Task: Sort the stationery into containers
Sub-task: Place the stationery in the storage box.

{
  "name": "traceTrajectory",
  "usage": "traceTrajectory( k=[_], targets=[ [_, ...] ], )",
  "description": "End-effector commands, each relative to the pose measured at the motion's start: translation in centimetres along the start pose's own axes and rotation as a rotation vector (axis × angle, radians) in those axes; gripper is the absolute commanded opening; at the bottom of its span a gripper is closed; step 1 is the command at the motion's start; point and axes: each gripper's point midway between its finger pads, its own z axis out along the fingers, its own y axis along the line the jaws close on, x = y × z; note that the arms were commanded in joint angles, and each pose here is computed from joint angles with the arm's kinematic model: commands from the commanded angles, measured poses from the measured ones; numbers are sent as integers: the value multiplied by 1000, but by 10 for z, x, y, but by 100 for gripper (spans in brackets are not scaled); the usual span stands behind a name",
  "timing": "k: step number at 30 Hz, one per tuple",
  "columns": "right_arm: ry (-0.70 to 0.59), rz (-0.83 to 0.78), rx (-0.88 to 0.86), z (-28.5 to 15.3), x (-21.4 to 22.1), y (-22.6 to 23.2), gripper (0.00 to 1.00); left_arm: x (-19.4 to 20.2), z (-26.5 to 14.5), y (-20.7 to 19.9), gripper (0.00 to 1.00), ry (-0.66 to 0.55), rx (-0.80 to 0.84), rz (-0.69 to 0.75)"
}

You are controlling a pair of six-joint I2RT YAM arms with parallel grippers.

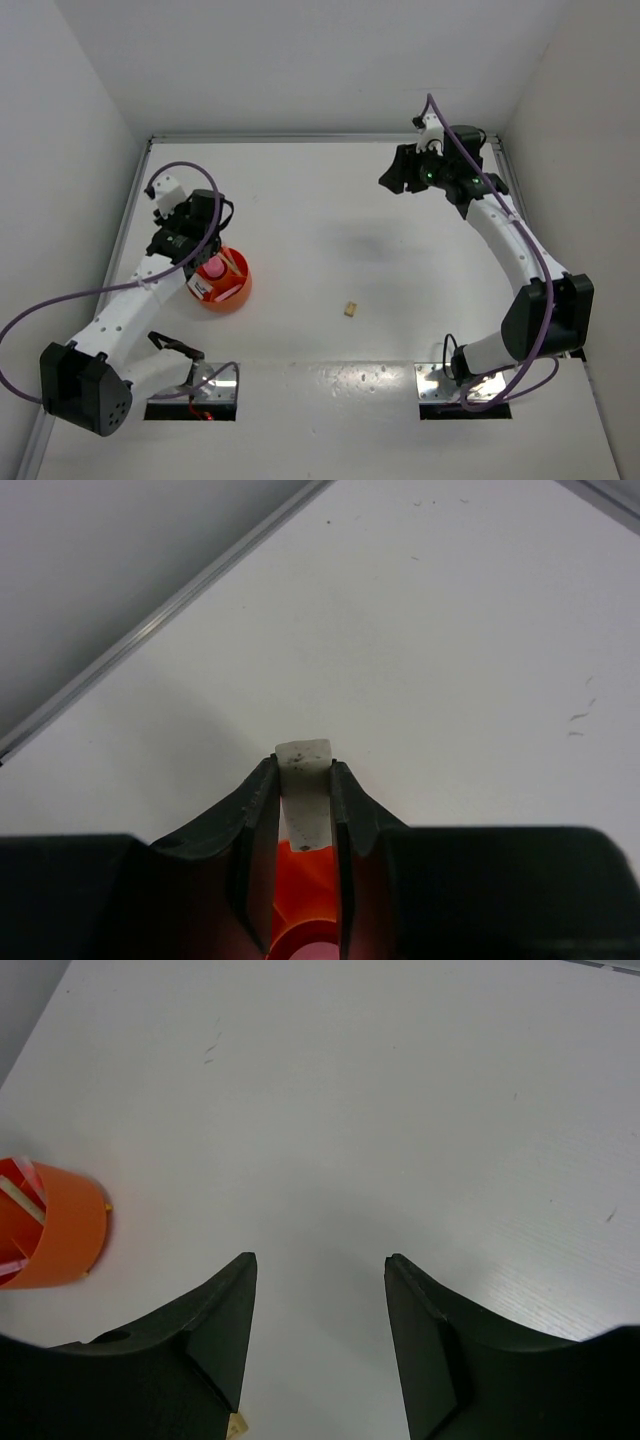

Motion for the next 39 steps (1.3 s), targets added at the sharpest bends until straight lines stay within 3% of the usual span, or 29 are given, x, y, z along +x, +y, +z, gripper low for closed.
traceTrajectory(
  k=[1, 12, 24, 28, 29, 31, 35, 39],
  targets=[
    [-54, -13, -12, -6, -14, 1, 55, -7, 10, -17, 0, 6, 75, -56],
    [-37, -5, -11, 0, -9, -2, 55, 53, 22, -17, 0, 150, 130, -15],
    [-30, 9, -1, 4, -8, -6, 55, 73, 15, -13, 0, 195, 163, -55],
    [-30, 9, -1, 4, -8, -6, 55, 72, 13, -13, 18, 196, 161, -74],
    [-30, 9, -1, 4, -8, -6, 55, 74, 13, -11, 30, 201, 157, -67],
    [-22, 13, 0, 4, -6, -6, 55, 76, 13, -10, 40, 208, 151, -69],
    [-22, 13, 0, 4, -6, -6, 55, 65, 13, -9, 46, 197, 139, -87],
    [-25, 26, 7, 2, -7, -9, 55, 56, 13, -5, 47, 179, 119, -96]
  ],
)
